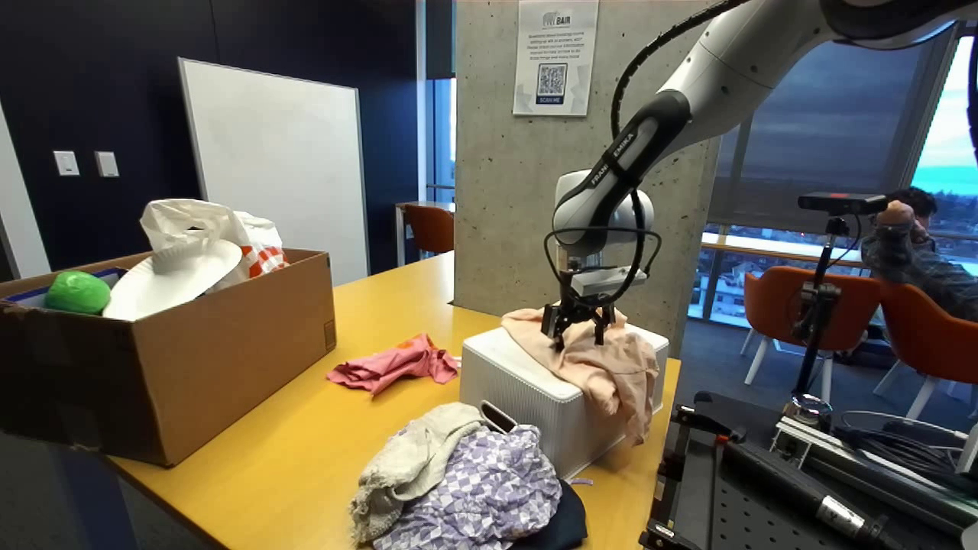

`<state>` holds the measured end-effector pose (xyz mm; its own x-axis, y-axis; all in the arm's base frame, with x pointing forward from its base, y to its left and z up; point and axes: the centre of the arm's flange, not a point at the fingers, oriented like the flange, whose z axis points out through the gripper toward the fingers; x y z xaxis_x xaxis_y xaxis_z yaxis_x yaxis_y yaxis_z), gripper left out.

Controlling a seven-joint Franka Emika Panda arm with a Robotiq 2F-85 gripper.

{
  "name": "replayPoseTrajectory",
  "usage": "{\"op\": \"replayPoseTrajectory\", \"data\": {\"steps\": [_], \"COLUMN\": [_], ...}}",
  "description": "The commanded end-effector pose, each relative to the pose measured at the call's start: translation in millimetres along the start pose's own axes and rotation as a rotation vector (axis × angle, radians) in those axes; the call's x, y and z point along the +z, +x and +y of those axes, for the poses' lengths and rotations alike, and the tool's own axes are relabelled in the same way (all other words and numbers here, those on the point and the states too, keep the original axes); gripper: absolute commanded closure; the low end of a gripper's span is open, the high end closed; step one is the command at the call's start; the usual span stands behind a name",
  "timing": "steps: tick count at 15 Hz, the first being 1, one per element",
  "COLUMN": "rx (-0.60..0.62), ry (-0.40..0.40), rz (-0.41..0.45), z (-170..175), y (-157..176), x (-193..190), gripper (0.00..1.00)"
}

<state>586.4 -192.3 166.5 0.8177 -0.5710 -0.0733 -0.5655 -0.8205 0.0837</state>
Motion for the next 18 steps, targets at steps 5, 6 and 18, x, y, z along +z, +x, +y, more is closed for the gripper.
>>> {"op": "replayPoseTrajectory", "data": {"steps": [5,6,18], "rx": [-0.033,-0.037,-0.073], "ry": [-0.015,-0.016,-0.022], "rz": [0.018,0.02,0.061], "z": [-31.3,-34.1,-64.4], "y": [37.5,40.2,43.2], "x": [-7.8,-10.8,-39.6], "gripper": [0.0,0.0,0.0]}}
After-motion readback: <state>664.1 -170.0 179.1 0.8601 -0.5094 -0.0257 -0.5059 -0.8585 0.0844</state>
